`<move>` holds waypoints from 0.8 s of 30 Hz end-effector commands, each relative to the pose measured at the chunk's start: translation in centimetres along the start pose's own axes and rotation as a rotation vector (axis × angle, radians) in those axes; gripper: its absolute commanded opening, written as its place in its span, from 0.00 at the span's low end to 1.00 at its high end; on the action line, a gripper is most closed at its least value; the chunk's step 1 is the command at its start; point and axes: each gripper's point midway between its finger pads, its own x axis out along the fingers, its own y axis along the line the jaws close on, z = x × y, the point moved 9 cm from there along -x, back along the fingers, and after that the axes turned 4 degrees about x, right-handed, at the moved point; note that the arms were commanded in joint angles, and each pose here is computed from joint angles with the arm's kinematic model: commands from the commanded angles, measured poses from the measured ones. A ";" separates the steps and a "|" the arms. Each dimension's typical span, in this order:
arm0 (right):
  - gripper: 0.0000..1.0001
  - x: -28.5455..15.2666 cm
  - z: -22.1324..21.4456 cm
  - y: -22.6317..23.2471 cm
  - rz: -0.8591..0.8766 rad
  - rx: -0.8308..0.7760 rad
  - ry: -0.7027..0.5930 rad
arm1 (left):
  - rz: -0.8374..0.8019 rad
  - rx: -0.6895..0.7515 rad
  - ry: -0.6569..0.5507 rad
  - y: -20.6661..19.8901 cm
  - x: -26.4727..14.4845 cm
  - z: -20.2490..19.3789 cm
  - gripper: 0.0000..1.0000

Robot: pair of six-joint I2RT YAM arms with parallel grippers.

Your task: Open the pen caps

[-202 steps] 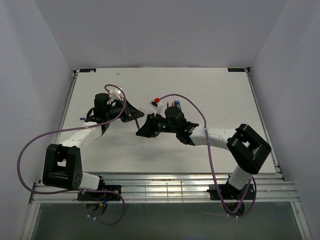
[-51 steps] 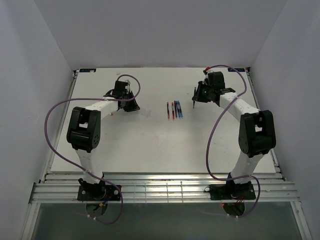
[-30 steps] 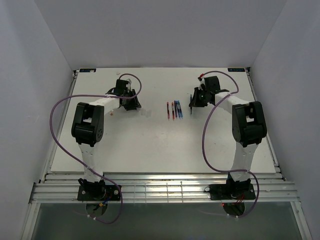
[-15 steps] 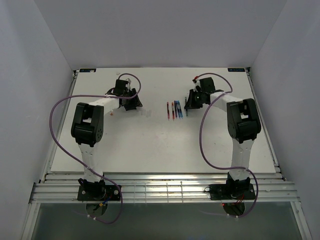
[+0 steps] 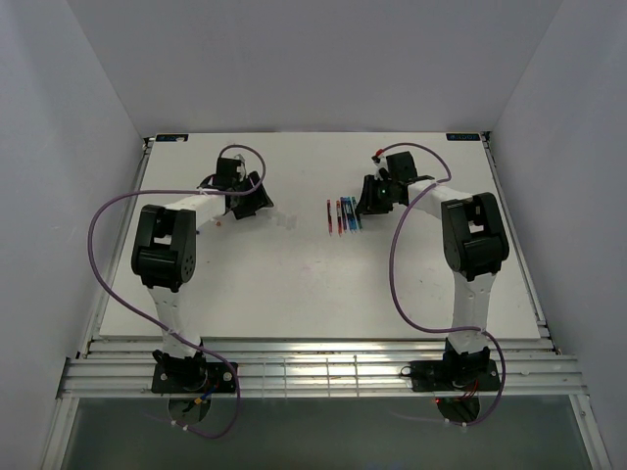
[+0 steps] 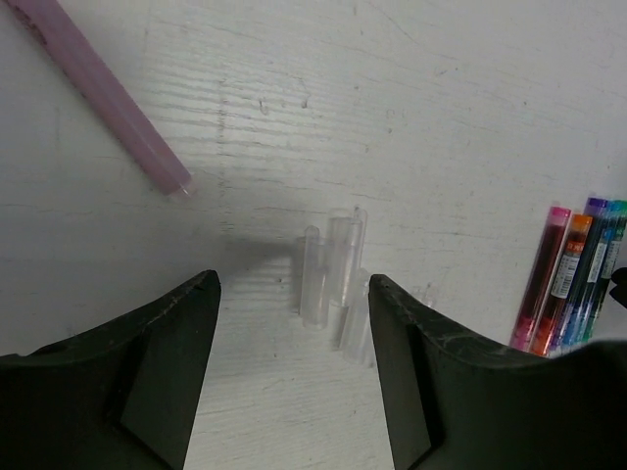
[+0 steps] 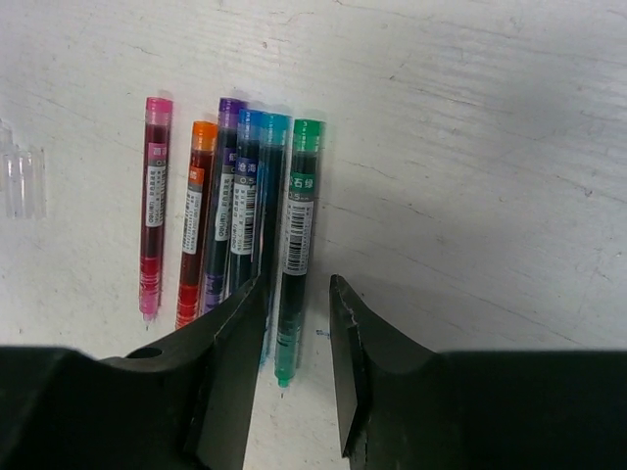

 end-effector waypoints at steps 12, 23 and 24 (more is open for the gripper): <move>0.40 -4.0 1.4 1.1 -0.046 -0.074 -0.122 | 0.083 -0.095 -0.137 2.1 -2.5 7.1 0.72; 0.40 -4.6 0.0 0.1 -0.067 -0.071 -0.127 | 0.192 -0.101 -0.089 3.0 0.2 9.2 0.71; 0.40 -4.5 -0.2 0.0 -0.070 -0.068 -0.124 | 0.198 -0.104 -0.089 3.2 0.3 9.2 0.71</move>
